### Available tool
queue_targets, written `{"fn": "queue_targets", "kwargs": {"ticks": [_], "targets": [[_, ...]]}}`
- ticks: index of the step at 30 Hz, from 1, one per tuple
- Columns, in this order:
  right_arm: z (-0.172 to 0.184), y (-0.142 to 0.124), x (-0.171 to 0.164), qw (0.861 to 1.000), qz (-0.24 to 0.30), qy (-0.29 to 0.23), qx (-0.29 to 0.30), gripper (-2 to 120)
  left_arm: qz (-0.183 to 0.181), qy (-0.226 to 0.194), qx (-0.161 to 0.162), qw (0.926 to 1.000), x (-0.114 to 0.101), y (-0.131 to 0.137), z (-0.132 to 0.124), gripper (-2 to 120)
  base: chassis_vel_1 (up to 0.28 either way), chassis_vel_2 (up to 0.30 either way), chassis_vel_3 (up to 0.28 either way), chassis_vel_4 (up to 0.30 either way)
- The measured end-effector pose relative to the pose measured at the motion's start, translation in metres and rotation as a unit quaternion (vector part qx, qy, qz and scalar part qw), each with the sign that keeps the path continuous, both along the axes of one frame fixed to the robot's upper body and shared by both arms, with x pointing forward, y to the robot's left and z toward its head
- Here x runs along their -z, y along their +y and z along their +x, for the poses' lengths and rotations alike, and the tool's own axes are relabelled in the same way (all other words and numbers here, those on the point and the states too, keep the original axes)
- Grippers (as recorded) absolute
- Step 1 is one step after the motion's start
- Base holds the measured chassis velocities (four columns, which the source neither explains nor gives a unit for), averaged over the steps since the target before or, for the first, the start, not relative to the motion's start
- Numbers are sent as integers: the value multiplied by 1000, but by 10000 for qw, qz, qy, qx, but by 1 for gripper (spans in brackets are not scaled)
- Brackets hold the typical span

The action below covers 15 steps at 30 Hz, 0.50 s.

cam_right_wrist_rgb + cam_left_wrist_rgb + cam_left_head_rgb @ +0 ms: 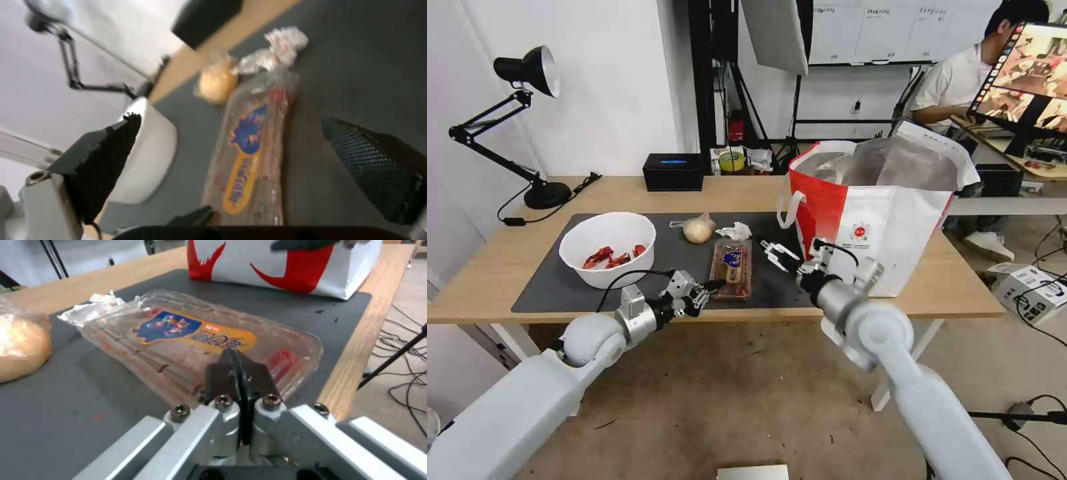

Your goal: Pick up the trash from the table and place it into the takeout bag.

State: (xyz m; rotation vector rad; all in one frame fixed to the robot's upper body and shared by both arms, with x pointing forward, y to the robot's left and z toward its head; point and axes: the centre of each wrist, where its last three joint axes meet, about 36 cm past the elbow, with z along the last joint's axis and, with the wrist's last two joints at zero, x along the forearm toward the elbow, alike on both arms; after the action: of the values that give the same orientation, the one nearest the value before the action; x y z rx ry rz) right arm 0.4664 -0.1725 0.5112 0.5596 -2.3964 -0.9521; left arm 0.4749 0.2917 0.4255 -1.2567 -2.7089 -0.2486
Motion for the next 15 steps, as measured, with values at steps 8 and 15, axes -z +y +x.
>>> {"fn": "queue_targets", "kwargs": {"ticks": [8, 15], "targets": [[29, 12, -11, 9978, -411, 451, -241, 100, 36, -30, 9, 10000, -1, 6, 0, 0, 0, 0, 0, 0], [47, 19, -18, 9956, -486, 741, -307, 100, 27, -19, 57, 10000, 1, 6, -1, 0, 0, 0, 0, 0]]}}
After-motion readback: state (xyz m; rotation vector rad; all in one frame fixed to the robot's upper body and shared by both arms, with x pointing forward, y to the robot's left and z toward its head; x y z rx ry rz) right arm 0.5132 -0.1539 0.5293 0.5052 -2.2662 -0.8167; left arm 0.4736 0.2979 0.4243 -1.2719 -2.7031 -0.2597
